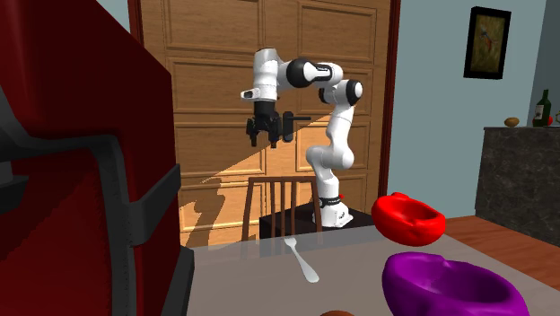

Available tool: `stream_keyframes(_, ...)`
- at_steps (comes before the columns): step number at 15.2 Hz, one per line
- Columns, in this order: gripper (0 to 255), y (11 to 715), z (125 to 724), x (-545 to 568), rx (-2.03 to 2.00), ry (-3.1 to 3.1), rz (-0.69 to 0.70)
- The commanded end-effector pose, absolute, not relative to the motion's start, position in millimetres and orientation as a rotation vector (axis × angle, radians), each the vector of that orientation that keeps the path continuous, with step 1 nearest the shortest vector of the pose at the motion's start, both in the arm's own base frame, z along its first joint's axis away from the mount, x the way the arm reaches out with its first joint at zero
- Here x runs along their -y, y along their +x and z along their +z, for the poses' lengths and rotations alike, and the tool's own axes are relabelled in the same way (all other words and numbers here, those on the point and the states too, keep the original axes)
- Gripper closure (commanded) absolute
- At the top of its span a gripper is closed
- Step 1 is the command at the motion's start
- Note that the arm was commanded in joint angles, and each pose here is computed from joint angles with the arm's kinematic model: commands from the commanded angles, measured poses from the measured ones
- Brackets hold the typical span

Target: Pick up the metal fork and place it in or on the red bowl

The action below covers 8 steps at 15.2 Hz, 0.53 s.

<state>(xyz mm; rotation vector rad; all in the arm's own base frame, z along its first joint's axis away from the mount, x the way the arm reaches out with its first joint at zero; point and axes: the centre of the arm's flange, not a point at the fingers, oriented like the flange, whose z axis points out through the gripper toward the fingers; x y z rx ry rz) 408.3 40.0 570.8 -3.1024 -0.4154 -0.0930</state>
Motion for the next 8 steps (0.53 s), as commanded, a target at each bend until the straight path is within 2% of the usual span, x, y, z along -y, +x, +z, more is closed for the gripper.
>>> stream_keyframes(1, 0, 427.6, 560.8, -58.8, 0.470, -3.092, -0.071)
stream_keyframes(8, 0, 485.7, 526.9, -128.2, 0.654, -3.051, 0.004)
